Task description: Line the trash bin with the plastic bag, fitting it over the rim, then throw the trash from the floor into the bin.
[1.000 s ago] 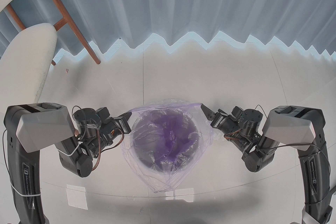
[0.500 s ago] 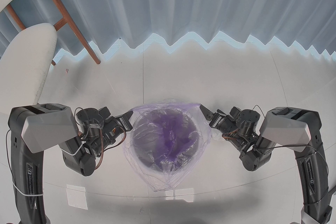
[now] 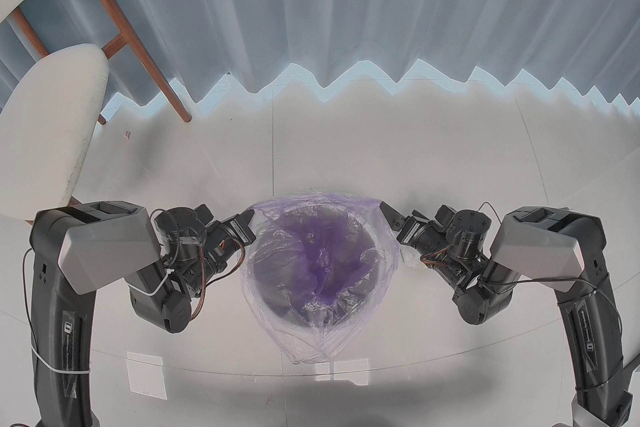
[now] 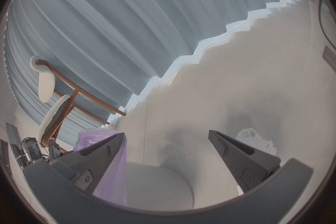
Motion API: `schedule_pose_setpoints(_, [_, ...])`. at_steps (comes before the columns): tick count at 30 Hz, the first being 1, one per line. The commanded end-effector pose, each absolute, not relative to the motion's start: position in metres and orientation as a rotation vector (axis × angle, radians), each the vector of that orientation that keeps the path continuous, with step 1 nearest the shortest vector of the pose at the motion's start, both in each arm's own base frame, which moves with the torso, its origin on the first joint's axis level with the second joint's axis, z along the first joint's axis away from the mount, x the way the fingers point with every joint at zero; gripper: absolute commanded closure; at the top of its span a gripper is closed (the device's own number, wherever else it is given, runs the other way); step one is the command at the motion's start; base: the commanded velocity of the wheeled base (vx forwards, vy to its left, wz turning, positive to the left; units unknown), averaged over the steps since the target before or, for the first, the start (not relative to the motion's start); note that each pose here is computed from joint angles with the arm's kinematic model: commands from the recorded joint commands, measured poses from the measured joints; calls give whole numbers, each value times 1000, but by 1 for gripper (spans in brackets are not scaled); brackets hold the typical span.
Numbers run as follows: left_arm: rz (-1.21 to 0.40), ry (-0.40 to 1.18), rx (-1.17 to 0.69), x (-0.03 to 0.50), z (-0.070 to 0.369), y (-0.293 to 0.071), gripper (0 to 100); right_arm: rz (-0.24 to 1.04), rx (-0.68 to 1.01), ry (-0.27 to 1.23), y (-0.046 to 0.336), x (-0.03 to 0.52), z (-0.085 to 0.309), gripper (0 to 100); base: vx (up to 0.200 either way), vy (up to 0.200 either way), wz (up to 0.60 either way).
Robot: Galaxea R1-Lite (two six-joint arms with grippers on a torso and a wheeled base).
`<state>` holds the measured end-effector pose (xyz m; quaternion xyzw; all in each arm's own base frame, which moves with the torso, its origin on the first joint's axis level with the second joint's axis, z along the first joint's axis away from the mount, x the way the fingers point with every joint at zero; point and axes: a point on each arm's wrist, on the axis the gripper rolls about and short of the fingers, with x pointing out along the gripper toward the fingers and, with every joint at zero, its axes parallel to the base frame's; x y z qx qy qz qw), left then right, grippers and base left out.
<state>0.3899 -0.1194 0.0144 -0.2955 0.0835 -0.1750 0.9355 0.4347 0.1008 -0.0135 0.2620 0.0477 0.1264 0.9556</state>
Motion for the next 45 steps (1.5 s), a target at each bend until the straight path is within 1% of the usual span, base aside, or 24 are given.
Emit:
schedule_pose_setpoints(1, [-359,175,-651,391,16,-120,100,253,532,109,101,435,-20,0,0,0,0])
schedule_pose_setpoints(12, [-352,218,-787,391,11,-119,100,223,530,147,93,437,-32,0,0,0,0])
schedule_pose_setpoints(25, [-361,253,-826,392,3,-118,100,215,529,159,91,437,-37,0,0,0,0])
schedule_pose_setpoints(26, [-361,254,-838,392,3,-118,100,214,528,170,91,436,-43,0,0,0,0])
schedule_pose_setpoints(32, [-361,265,-893,393,4,-118,100,211,528,179,90,435,-48,0,0,0,0])
schedule_pose_setpoints(38, [-381,265,-980,390,18,-115,100,214,536,157,89,433,-41,0,0,0,0])
schedule_pose_setpoints(43, [-383,266,-979,387,22,-115,100,219,539,121,86,425,-29,0,0,0,0])
schedule_pose_setpoints(44, [-390,246,-979,385,31,-115,100,223,540,108,85,420,-25,0,0,0,0])
schedule_pose_setpoints(45, [-390,246,-979,385,31,-115,100,223,540,108,85,420,-25,0,0,0,0])
